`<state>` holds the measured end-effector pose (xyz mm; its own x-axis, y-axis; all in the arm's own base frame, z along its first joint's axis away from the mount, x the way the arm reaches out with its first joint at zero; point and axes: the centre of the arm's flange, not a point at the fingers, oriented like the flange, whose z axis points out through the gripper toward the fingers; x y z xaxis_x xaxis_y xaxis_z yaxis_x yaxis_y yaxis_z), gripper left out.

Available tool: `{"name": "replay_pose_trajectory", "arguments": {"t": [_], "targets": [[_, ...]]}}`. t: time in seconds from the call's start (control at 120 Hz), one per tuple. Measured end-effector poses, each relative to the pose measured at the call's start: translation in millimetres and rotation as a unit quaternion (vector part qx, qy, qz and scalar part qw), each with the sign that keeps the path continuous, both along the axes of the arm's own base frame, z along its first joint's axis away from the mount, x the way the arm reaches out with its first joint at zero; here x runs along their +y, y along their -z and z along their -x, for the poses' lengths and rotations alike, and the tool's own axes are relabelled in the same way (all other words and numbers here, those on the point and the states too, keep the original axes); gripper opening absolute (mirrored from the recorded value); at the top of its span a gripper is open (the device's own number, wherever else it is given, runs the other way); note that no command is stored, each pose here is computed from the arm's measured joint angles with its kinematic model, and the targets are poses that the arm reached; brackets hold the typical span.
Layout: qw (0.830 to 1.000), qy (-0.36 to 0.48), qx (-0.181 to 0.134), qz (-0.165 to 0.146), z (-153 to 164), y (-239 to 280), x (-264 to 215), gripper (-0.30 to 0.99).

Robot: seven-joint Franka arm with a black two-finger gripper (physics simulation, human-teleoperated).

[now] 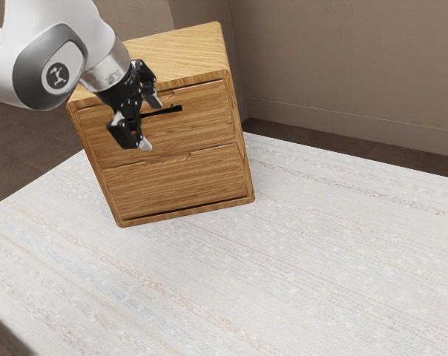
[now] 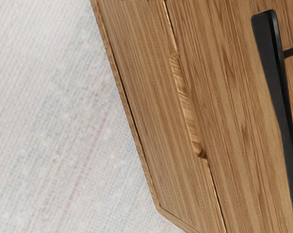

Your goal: Pull the drawer handle with one arm to open the drawer

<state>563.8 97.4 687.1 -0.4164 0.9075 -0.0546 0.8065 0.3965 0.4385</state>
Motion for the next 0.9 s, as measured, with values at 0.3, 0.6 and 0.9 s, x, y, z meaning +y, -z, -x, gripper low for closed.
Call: {"name": "replay_pose_trajectory", "arguments": {"t": [0.3,0.6,0.9], "targets": [[0.997,-0.071,-0.02,0.016,-1,4,30,0.69],[0.995,-0.099,-0.019,0.013,-17,23,43,0.69],[0.994,-0.103,-0.029,0.012,-22,26,47,0.52]]}}
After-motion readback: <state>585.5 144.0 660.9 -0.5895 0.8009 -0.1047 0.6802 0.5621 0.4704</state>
